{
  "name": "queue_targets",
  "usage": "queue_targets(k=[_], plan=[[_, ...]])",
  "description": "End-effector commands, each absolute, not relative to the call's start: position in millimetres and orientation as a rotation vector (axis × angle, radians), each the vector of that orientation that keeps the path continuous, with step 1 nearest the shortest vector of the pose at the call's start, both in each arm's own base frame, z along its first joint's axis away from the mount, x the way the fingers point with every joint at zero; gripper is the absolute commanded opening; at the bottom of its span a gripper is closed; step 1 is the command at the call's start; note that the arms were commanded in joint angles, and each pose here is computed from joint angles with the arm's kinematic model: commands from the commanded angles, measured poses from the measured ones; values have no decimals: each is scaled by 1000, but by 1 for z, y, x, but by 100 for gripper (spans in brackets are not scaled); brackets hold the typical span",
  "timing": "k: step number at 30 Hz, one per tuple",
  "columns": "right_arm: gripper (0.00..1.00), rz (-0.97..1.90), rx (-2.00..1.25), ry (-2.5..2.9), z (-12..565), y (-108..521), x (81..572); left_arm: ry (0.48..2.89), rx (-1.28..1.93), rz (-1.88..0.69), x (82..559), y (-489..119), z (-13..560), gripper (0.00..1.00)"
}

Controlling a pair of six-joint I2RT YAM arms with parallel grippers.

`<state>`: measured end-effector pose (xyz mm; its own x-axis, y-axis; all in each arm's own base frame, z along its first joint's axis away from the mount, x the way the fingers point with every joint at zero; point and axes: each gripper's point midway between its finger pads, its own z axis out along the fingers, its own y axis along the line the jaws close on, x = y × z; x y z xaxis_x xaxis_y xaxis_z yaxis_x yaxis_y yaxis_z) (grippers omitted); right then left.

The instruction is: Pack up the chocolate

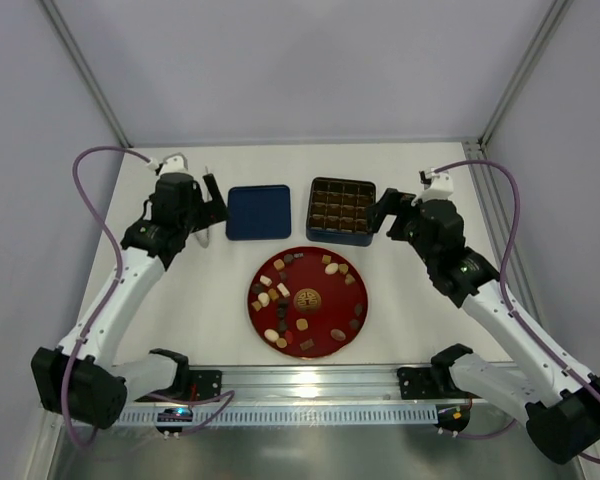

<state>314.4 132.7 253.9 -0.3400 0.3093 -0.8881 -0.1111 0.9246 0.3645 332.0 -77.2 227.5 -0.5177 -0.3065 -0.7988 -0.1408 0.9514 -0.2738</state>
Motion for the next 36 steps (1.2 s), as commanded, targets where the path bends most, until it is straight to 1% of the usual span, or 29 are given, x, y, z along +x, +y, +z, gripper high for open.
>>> queue_targets(k=[1, 3, 6, 7, 10, 17, 24, 27, 36], plan=[[100, 477, 101, 1852, 271, 143, 318, 2128, -415, -38, 352, -54, 225, 100], [100, 492, 96, 1865, 267, 147, 319, 2150, -443, -7, 363, -47, 217, 100], [100, 532, 72, 1887, 261, 157, 320, 2228, -487, 49, 380, -33, 187, 100], [100, 551, 59, 1889, 261, 161, 319, 2267, -496, 47, 388, -32, 172, 100], [100, 574, 44, 1897, 259, 166, 321, 2290, -529, -1, 409, -25, 158, 100], [100, 584, 16, 1920, 252, 171, 322, 2373, -514, 35, 450, -13, 113, 100], [100, 593, 10, 1915, 255, 171, 318, 2433, -513, 103, 466, 1, 84, 100], [100, 589, 2, 1922, 252, 171, 316, 2439, -518, 108, 472, 5, 81, 100], [100, 579, 10, 1943, 244, 169, 314, 2494, -498, 143, 476, 10, 57, 100]])
